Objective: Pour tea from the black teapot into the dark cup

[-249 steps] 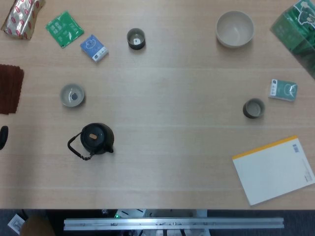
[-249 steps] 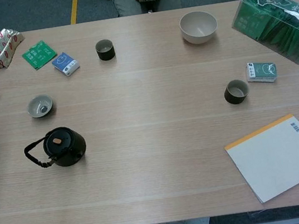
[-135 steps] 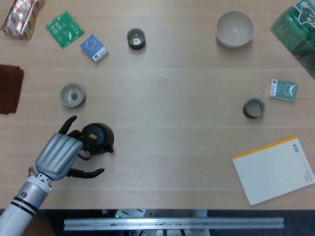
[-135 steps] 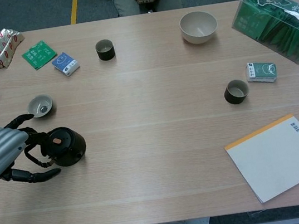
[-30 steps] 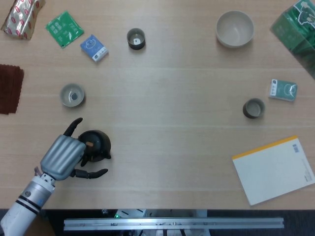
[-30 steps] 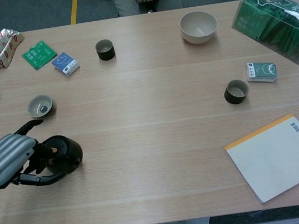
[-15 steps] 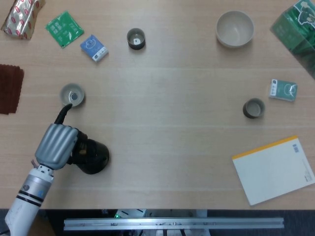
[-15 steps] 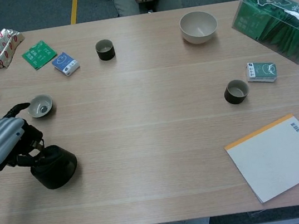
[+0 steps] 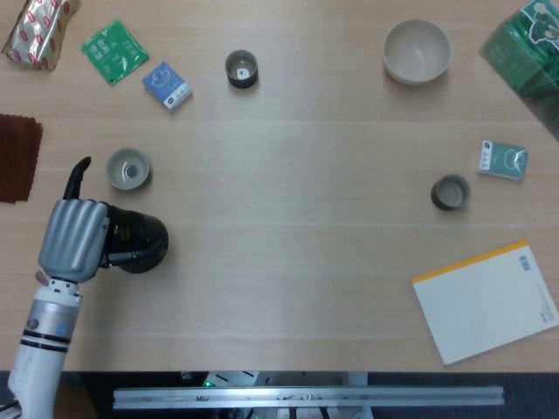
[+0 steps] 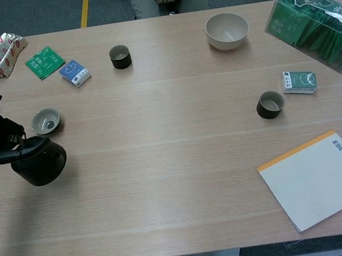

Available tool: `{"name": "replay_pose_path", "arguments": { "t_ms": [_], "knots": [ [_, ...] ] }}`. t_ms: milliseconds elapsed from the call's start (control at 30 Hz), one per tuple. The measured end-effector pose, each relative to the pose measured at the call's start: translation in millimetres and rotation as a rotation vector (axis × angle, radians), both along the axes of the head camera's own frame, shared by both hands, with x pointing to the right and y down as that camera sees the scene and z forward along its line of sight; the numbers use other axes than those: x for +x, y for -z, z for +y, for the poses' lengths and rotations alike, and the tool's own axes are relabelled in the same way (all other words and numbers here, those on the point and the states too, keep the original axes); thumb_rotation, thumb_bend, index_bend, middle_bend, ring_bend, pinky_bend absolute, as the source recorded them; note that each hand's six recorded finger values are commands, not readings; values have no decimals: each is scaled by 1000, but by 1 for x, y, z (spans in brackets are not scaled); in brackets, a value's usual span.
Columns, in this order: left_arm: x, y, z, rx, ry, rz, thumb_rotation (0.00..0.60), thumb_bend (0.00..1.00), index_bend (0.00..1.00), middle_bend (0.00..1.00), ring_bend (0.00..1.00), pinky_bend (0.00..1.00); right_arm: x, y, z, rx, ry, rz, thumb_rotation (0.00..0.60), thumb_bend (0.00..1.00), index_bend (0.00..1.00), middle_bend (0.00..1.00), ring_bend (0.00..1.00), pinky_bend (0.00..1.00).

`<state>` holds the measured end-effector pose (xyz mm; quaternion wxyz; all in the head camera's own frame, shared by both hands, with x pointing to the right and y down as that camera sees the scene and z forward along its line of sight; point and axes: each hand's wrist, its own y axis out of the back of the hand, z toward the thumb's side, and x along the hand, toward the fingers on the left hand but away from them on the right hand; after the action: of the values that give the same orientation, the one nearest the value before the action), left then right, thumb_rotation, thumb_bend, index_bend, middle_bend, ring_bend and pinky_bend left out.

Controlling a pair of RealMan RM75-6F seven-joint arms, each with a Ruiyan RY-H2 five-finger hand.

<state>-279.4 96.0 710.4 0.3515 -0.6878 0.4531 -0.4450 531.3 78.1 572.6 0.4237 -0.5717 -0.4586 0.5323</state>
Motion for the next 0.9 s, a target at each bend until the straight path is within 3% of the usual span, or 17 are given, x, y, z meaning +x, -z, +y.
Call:
{"name": "replay_pose_path", "arguments": {
  "t_ms": [200,633,767,900],
  "knots": [
    [0,5,-6,43,38,7,253,221,1000,1000,886,0,2,1,1,1,-4,0,600,98,254,235,73,91],
    [0,14,-11,93,67,23,416,246,999,1000,886,2,4,-1,2,-1,-7,-1,600,98,254,235,73,91],
    [1,18,-11,113,58,23,505,246,992,1000,879,2,3,-2,2,-7,1,3,600,98,254,235,73,91],
    [2,22,-11,127,49,23,522,246,988,1000,878,2,-1,-5,2,-23,22,15,600,98,254,235,73,91]
  ]
}}
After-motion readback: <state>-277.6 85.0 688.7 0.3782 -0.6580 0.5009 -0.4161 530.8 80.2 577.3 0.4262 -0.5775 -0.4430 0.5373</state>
